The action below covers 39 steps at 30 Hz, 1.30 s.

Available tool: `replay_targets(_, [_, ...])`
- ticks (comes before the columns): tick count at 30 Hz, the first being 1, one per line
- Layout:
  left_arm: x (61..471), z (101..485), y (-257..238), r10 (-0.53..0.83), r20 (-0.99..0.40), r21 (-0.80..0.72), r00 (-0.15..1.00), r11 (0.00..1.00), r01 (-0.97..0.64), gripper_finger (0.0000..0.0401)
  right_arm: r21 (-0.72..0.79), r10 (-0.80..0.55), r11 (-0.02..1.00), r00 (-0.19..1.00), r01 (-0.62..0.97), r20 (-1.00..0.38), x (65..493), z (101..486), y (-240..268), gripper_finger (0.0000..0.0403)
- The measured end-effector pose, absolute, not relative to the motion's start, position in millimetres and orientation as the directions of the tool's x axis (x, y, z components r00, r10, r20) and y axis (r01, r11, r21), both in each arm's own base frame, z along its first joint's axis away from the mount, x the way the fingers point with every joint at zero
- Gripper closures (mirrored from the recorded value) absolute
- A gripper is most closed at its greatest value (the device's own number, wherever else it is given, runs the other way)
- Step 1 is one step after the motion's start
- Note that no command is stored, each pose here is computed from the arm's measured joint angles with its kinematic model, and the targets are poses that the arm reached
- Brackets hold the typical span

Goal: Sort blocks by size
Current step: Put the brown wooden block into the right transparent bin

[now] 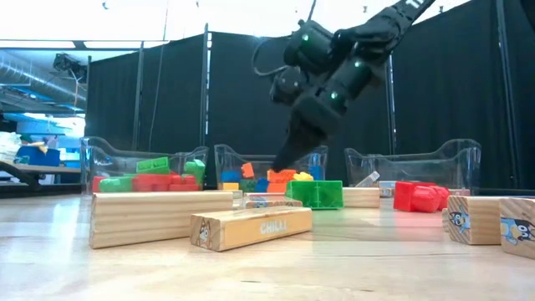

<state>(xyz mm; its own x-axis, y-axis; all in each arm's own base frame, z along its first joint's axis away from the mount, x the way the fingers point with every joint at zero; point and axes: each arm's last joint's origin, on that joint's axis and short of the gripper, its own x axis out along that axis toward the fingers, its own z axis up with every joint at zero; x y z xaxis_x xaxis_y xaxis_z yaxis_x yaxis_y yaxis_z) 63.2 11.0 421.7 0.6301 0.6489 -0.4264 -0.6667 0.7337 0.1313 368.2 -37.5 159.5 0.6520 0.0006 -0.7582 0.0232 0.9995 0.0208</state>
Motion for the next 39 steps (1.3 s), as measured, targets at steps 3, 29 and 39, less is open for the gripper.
replay_targets(3, [64, 422, 11, 0.655, -0.419, 0.11, 0.629, 0.724, -0.681, 0.0397, -0.011, -0.004, 1.0, 0.641, -0.007, -0.768, 371, 148, -45, 0.0119])
replay_targets(29, [65, 423, 11, 0.671, -0.408, 0.069, 0.62, 0.699, -0.711, 0.0397, 0.071, 0.033, 0.996, 0.564, 0.045, -0.825, 376, 127, -58, 0.0285])
replay_targets(39, [65, 422, 11, 0.671, -0.412, 0.075, 0.617, 0.7, -0.71, 0.0397, -0.17, -0.364, 0.917, 0.58, 0.362, -0.729, 341, 245, -81, 0.0285])
